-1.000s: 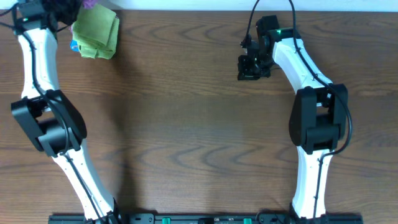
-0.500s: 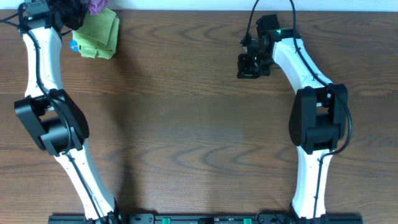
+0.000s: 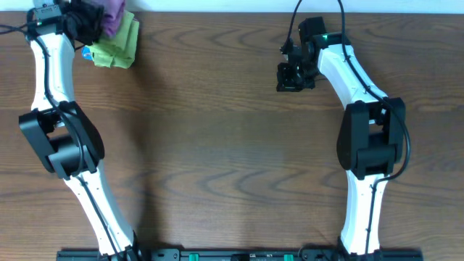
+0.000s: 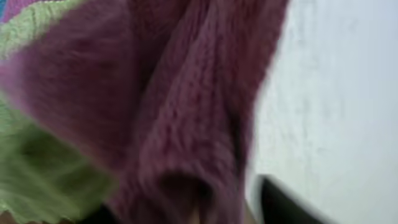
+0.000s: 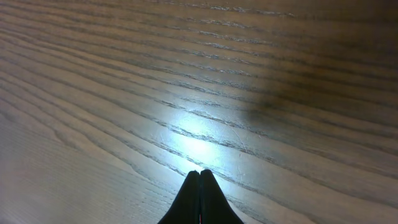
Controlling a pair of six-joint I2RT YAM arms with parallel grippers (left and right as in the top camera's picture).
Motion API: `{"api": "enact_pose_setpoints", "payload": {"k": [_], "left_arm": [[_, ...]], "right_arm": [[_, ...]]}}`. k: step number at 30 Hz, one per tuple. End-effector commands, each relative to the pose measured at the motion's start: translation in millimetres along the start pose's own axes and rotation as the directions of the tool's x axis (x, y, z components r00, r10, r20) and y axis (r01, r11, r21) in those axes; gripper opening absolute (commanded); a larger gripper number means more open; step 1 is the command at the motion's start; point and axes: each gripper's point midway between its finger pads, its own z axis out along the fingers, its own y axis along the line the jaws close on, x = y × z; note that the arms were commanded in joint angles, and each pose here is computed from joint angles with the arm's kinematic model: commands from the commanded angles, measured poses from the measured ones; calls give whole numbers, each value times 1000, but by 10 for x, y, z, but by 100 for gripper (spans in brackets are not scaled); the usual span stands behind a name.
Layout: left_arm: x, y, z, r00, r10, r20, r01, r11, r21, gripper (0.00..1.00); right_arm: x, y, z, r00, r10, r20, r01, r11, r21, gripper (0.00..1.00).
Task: Fold the cloth
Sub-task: 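Carry the pink cloth with the left gripper onto the green towel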
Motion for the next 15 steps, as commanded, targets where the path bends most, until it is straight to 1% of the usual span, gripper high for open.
{"api": "enact_pose_setpoints", "payload": {"k": [1,3,8,15], "left_arm": [[-26,137,78,1000,-5,6,5,1000,-27,97],[-60,151,64,1000,-8,11,8,1000,-27,95],[-144,200,25,999,-27,22,28,999,-29,95],[-191,300,-36,998,-57,2,57,998,-37,95]], "right_arm": [[-72,64,-153,999,1,36,-1,1000,-10,2],[-70,65,-153,999,1,35,-1,1000,-10,2],[-65,64,-153,999,2,33,-2,1000,-10,2],[-65,66,-152,999,2,33,-1,1000,-10,2]]}}
